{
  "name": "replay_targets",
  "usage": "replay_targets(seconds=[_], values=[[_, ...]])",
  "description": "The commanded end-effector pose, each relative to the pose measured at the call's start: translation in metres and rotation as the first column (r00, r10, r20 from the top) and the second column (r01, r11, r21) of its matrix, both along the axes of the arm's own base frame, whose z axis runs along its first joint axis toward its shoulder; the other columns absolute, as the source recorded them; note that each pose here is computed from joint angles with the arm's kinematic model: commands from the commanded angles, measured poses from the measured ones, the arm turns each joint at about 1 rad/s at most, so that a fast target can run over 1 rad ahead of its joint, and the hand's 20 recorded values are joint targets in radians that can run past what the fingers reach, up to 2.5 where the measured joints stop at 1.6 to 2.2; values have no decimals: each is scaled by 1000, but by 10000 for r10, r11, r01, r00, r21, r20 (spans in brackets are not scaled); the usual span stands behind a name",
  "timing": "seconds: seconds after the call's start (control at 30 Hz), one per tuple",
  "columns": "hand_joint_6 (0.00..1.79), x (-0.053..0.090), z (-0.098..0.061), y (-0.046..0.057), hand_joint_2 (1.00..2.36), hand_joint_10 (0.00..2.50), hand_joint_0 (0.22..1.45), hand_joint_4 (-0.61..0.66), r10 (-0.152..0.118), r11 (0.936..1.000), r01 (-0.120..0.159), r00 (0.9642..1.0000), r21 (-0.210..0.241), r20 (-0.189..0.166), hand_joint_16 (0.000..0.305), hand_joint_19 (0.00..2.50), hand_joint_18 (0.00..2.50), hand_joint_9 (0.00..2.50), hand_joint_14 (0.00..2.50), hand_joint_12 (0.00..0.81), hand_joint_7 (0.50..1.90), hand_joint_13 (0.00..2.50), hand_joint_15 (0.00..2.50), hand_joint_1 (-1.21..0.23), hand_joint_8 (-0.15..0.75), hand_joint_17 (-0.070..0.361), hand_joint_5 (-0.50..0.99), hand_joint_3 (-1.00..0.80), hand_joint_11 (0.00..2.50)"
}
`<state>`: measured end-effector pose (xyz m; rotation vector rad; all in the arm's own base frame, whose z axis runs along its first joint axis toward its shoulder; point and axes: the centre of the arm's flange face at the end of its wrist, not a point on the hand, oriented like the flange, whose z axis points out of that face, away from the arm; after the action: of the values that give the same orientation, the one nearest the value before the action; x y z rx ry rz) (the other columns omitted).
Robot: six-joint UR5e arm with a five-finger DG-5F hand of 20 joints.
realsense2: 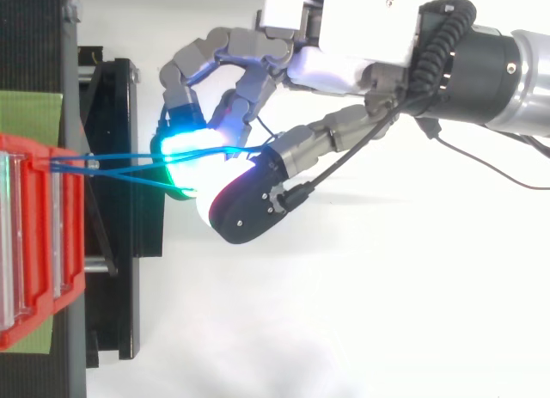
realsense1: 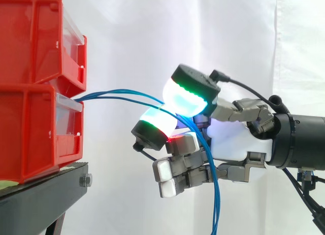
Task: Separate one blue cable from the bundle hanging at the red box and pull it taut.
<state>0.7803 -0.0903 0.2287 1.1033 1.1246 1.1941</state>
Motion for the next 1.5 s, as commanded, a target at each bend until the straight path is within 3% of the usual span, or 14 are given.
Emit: replay_targets(seconds=[0.0,0.07,0.13,0.4,0.57,0.77,0.97,1.03,1.2,1.3,1.47], values=[[904,0,0,1,1000,22,505,175,7,10000,-7,10000,0,2,45,584,751,1090,21,348,1248,933,571,-624,343,101,-183,-500,1001],[898,0,0,-1,1000,23,597,148,-8,10000,8,10000,0,2,41,619,745,1127,22,330,1323,949,590,-443,325,91,-176,-500,1003],[903,0,0,-1,1000,23,605,153,-8,10000,8,10000,0,2,41,642,746,1130,20,341,1324,951,592,-420,329,91,-175,-497,987],[907,0,-1,-1,1027,23,603,185,-10,10000,10,10000,-16,-14,42,630,763,1117,21,345,1406,960,595,-695,347,95,-177,-111,1052],[930,0,0,1,1033,25,651,69,7,10000,-7,10000,0,2,42,598,765,1105,22,337,1487,948,585,-776,340,96,-186,-29,1060],[938,0,0,-1,1027,23,719,60,-8,10000,8,10000,-1,-14,42,566,730,1051,22,323,1479,909,574,-828,316,94,-198,-164,1054],[931,0,0,-1,1000,25,782,83,-10,10000,10,10000,-16,-14,41,522,701,1042,22,309,1452,889,557,-832,299,92,-200,-500,1036],[929,0,0,-1,1000,23,777,90,-8,10000,8,10000,0,2,41,522,702,1042,20,310,1456,890,555,-837,298,91,-199,-500,1036],[921,0,-1,-1,1000,25,720,155,-10,10000,10,10000,-16,-14,40,523,703,1055,20,308,1439,891,558,-849,302,91,-193,-500,1038],[922,0,0,-1,1000,25,637,155,-10,10000,10,10000,-16,-14,40,550,701,1081,21,313,1346,900,569,-821,305,90,-185,-500,1022],[913,0,-2,-1,1000,22,500,185,-10,10000,10,10000,-17,-29,45,581,750,1116,19,347,1313,943,572,-640,341,100,-174,-500,999]])
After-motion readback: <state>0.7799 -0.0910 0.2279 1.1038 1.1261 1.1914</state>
